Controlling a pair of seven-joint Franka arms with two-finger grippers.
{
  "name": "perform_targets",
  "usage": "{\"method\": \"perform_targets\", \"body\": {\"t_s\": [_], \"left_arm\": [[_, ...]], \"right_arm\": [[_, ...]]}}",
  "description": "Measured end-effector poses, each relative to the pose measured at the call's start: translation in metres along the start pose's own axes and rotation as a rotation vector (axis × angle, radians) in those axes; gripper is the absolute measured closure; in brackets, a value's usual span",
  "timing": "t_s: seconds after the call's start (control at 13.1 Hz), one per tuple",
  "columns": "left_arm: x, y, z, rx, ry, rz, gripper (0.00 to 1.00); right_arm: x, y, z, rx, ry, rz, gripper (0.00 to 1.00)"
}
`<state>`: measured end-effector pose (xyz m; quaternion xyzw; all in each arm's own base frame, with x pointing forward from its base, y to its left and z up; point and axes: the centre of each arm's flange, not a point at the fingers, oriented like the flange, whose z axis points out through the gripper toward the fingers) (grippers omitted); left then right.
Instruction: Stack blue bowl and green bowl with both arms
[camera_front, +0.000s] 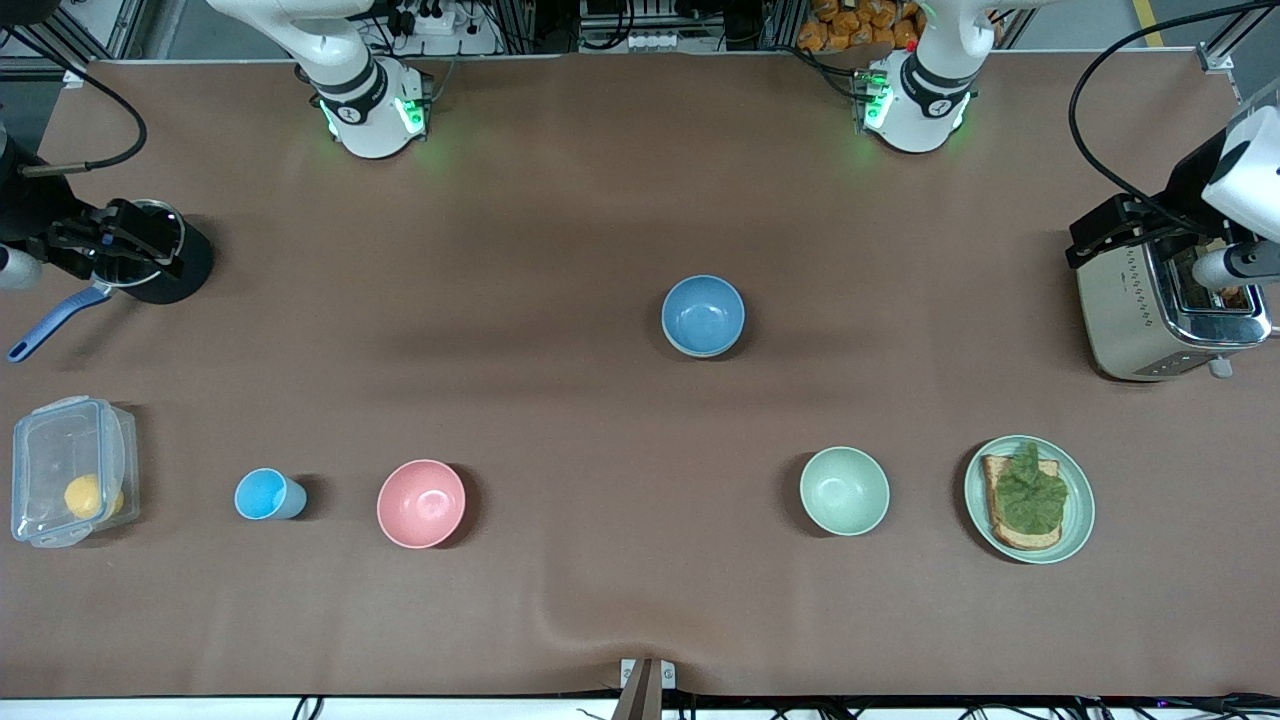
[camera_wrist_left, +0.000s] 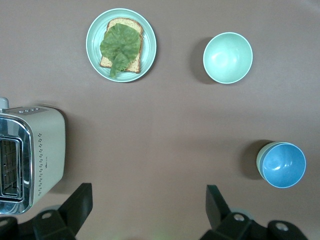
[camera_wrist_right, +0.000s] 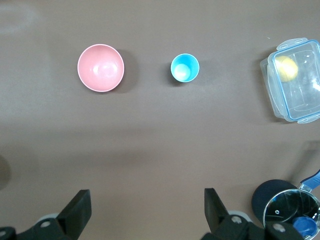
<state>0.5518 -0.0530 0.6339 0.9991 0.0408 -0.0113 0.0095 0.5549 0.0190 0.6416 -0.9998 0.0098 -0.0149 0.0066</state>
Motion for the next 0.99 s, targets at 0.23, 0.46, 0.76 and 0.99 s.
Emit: {"method": "perform_targets", "body": {"t_s": [0.23, 0.46, 0.76, 0.99], "left_arm": [[0.000, 0.000, 0.000, 0.000, 0.001, 0.000, 0.00], [-0.001, 0.000, -0.002, 0.000, 0.003, 0.001, 0.00], [-0.006, 0.011, -0.006, 0.000, 0.010, 0.022, 0.00], [-0.008, 0.014, -0.007, 0.001, 0.006, 0.026, 0.00]], "right_arm": [[0.000, 0.001, 0.000, -0.003, 0.000, 0.001, 0.00], [0.000, 0.001, 0.000, -0.004, 0.000, 0.001, 0.00], [0.001, 0.001, 0.002, -0.004, -0.002, 0.001, 0.00], [0.001, -0.004, 0.003, -0.004, -0.005, -0.009, 0.00]]}}
